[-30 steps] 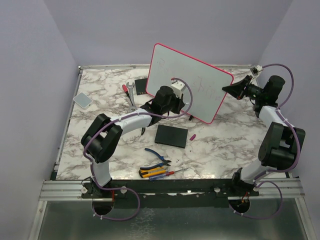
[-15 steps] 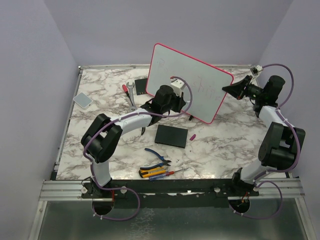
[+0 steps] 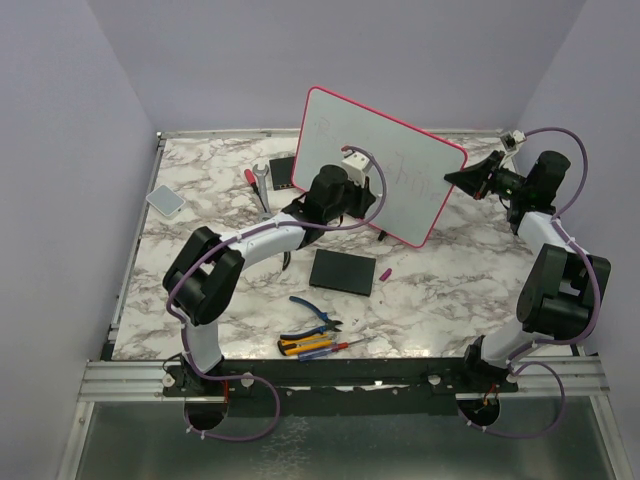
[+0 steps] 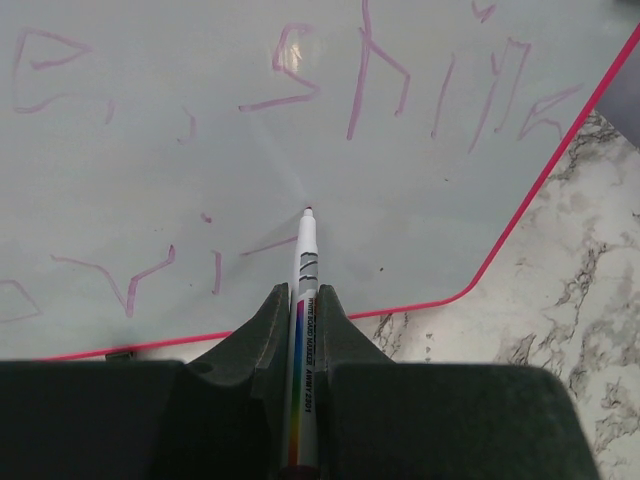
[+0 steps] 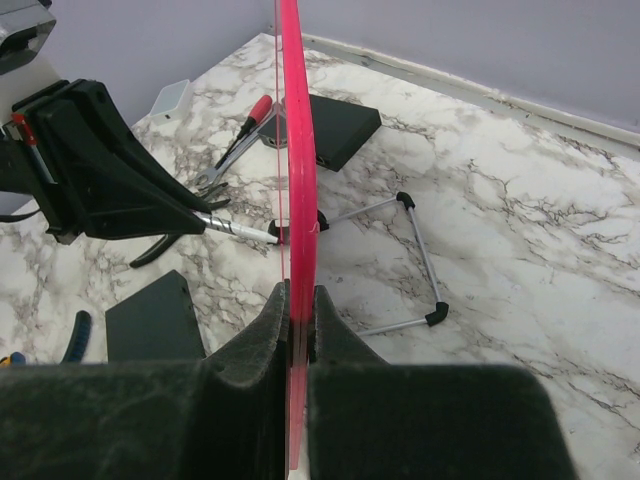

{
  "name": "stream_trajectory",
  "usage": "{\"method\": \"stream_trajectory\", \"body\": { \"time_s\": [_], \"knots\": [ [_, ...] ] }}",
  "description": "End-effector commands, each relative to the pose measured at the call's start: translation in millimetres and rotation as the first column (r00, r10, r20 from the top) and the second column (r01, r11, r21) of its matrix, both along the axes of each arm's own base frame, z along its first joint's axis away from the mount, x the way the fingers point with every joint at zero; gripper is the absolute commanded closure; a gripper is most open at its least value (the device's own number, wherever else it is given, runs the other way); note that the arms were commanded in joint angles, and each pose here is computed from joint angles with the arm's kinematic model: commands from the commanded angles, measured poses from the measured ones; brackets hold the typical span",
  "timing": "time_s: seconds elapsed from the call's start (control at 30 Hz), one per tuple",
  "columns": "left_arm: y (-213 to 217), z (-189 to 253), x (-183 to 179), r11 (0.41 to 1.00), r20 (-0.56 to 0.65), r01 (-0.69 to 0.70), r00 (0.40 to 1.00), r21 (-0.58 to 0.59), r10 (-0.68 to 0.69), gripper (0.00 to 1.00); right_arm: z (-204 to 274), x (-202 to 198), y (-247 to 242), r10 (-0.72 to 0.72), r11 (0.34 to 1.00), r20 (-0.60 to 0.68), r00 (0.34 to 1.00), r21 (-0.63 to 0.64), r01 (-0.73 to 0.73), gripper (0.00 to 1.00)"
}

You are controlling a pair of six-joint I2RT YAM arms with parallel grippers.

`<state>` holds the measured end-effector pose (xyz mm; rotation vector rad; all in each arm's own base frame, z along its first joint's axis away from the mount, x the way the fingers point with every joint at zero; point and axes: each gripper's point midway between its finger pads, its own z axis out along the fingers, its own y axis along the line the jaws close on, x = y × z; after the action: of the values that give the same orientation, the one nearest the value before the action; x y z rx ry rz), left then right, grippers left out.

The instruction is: Write a sentence on the whiteboard

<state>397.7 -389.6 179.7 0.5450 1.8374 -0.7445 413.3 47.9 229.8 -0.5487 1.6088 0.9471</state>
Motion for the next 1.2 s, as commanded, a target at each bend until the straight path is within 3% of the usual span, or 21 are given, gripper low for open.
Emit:
{"method": "stream_trajectory", "body": {
  "time_s": [0.0,1.17],
  "knots": [
    [-3,-12,-6,1.0,-0.019,0.019,1.0,0.001,-0.019,1.0,-22,-2,8,0.014,1.0,-0.052,0.999,-0.008,-0.014,0.99],
    [32,-18,9,0.992,-0.01,-0.122,0.992,-0.001,0.122,1.0,-21,-2,8,0.015,1.0,-0.049,0.999,-0.009,-0.015,0.99]
  ]
}}
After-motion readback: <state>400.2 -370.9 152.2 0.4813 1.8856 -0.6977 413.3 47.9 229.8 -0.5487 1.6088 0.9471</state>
